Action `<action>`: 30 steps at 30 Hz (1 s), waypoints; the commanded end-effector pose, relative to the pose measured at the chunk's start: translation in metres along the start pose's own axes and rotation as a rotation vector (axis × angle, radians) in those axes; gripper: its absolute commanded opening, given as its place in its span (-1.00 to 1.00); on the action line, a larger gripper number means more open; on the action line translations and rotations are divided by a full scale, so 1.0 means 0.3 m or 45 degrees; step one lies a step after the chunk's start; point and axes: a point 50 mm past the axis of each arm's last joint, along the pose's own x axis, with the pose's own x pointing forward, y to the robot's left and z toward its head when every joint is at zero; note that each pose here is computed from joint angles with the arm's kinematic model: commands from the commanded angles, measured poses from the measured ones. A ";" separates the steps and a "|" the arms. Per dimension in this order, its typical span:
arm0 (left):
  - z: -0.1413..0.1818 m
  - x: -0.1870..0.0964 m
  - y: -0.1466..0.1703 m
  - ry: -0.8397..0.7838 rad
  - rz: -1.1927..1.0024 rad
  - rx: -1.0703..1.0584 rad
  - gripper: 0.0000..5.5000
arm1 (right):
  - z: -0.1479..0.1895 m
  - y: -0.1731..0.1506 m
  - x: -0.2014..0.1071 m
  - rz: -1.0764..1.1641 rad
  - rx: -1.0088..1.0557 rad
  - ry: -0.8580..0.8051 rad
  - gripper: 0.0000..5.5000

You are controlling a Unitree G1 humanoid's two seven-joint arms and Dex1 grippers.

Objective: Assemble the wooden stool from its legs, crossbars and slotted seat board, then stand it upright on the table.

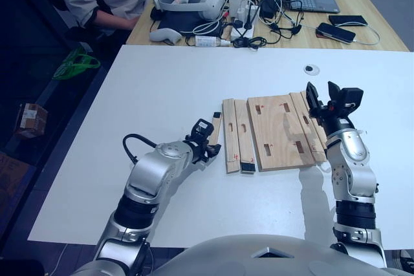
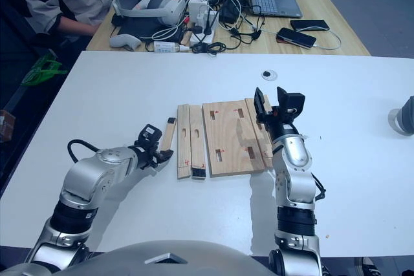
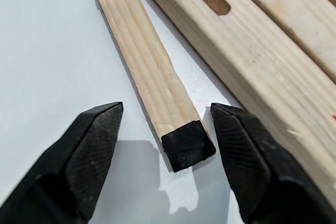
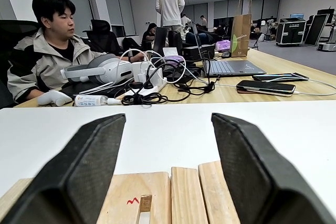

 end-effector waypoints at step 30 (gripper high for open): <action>-0.024 -0.012 0.028 0.021 -0.001 -0.044 -0.48 | 0.040 -0.010 0.010 -0.018 -0.067 -0.023 0.12</action>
